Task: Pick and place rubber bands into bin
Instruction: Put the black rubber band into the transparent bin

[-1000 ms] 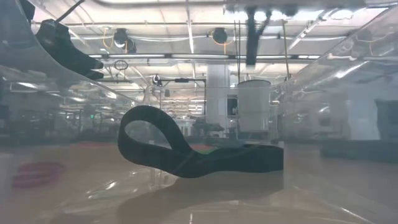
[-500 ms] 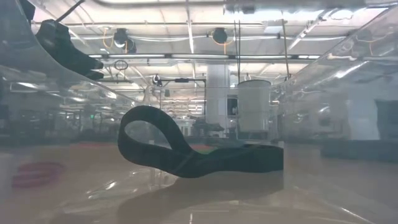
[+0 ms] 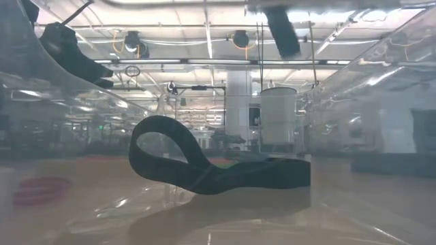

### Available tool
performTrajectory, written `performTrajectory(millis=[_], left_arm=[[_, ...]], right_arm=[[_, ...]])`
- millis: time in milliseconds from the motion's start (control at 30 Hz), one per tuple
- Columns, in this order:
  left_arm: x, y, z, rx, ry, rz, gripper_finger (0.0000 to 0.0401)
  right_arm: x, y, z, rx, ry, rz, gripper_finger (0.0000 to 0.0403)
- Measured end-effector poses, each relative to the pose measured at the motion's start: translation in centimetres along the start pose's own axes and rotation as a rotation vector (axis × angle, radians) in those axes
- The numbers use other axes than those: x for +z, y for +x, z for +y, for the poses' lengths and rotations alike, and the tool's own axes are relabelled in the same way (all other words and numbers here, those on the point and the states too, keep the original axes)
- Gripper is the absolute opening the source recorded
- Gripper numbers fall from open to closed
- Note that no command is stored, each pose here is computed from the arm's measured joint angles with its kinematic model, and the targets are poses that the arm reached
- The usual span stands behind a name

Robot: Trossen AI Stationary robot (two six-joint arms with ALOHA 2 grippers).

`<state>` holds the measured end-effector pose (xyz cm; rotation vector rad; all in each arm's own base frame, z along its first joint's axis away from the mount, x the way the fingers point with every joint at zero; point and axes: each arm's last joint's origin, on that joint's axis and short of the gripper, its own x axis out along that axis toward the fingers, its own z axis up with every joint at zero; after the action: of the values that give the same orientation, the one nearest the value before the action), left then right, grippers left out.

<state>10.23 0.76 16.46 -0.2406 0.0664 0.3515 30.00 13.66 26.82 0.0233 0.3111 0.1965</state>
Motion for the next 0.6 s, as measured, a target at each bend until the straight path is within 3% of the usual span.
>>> performTrajectory(millis=[267, 600], left_arm=[[0.0, 0.0, 0.0, 0.000, 0.001, 0.002, 0.0209], [0.0, 0.0, 0.0, 0.000, 0.002, 0.003, 0.0209]], right_arm=[[-3.1, 2.3, 1.6, 0.023, -0.003, 0.112, 0.0000], [-6.6, 4.6, 1.6, 0.015, 0.008, 0.246, 0.0000]])
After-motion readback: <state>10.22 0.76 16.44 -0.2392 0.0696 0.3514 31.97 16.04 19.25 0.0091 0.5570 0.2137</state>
